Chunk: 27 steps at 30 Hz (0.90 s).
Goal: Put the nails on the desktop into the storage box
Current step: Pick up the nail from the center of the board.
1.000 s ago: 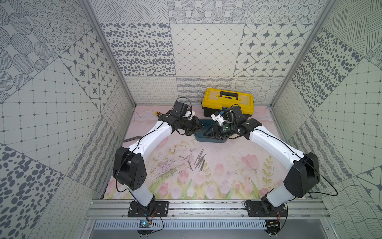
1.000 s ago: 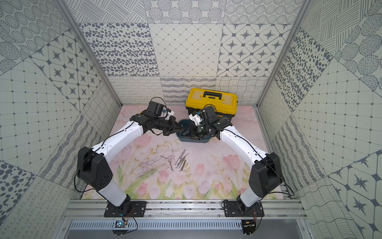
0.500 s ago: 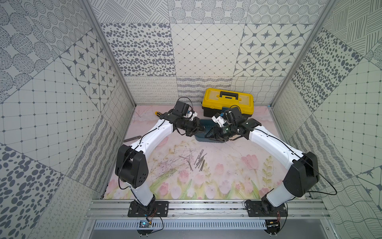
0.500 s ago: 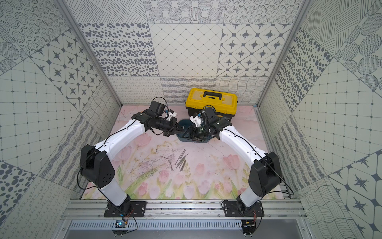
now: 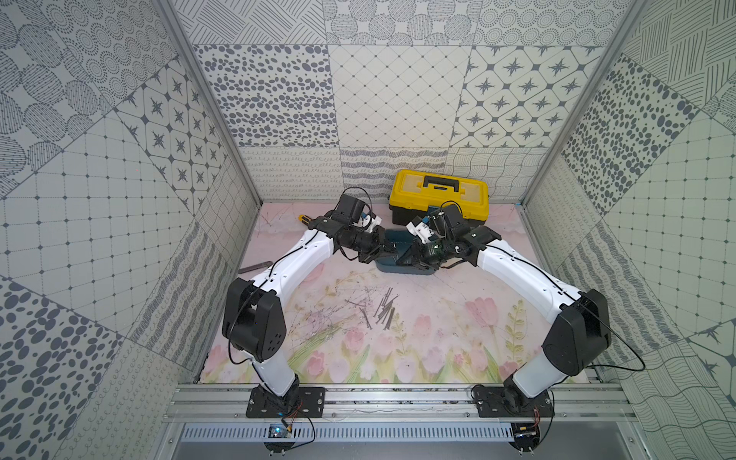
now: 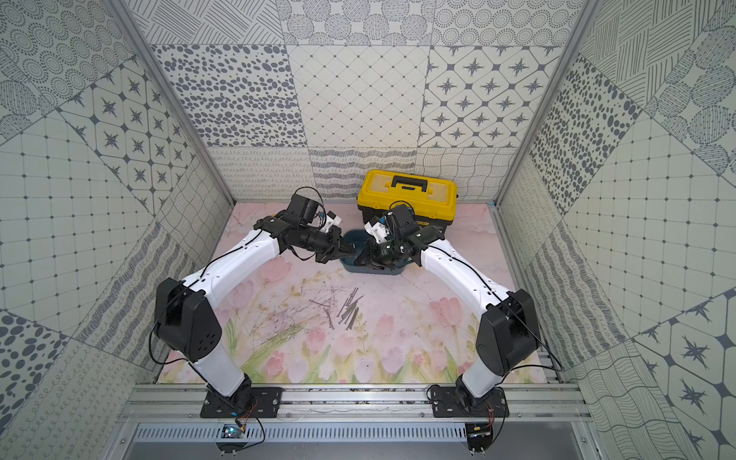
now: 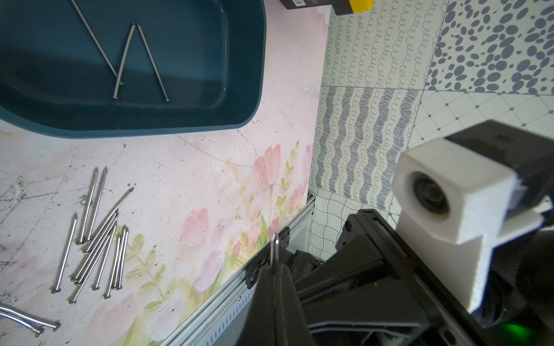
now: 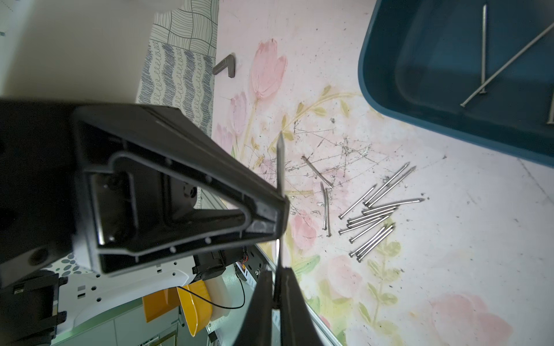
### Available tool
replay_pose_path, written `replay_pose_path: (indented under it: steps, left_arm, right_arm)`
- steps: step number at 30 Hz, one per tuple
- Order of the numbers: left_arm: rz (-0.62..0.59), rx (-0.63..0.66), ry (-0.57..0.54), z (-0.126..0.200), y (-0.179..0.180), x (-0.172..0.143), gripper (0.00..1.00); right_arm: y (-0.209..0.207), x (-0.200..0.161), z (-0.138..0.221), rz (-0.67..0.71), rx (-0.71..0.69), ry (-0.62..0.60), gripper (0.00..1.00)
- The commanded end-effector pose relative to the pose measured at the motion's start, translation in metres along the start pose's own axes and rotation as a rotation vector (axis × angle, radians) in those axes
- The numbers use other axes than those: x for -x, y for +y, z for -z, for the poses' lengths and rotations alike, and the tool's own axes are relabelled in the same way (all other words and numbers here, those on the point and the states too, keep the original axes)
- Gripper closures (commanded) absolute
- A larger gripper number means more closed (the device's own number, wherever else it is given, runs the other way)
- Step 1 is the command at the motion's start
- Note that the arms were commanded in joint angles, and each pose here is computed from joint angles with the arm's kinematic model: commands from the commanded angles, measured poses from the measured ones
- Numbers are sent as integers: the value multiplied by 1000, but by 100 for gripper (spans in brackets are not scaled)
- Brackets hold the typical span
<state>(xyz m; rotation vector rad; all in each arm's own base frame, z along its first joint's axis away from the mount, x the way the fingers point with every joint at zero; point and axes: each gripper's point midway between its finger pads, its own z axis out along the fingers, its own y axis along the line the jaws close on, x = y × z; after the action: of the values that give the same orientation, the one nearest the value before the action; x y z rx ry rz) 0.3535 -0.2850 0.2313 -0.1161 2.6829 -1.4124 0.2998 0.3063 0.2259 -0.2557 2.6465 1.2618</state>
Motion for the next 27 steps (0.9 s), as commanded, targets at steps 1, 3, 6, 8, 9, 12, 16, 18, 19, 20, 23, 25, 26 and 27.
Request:
replay_pose_path:
  steps: [1,3,6,8,9,12,16,18,19,20,23,25,26,27]
  left_arm:
    - [-9,-48,49,-2,-9,-7,100]
    - [-7,-52,52,-2,-10,-7,100]
    - [-6,-54,53,-2,-10,-7,91]
    - [4,-50,43,-1,-9,-5,65]
    - [6,-53,36,1,-9,-4,56]
    - [6,-67,14,8,-13,1,41]
    - [5,-56,-20,22,-12,4,2]
    - [6,-29,-36,29,-5,3,0]
    - [7,-15,-42,32,-1,1,0]
    - [5,-6,-48,36,1,-2,1]
    - [-4,20,-74,47,10,-9,0]
    - [-15,52,-97,54,15,-13,0]
    - [-23,72,-110,58,18,-16,1]
    - [-33,101,-129,62,22,-17,0]
  right_arm:
    - [6,8,7,37,2,-45,100]
    - [6,8,9,39,-2,-51,100]
    - [5,8,10,40,-10,-60,100]
    - [3,9,10,36,-17,-62,100]
    - [1,10,9,33,-23,-63,100]
    - [-5,13,7,24,-38,-67,100]
    - [-21,26,7,4,-74,-87,100]
    - [-35,36,7,-22,-101,-95,100]
    - [-43,41,5,-36,-121,-94,100]
    - [-50,46,5,-44,-141,-94,100]
    - [-80,61,0,-57,-241,-87,100]
    - [-97,68,-4,-45,-307,-73,100]
    - [-104,71,-5,-41,-344,-70,100]
    - [-113,72,-8,-36,-379,-60,100]
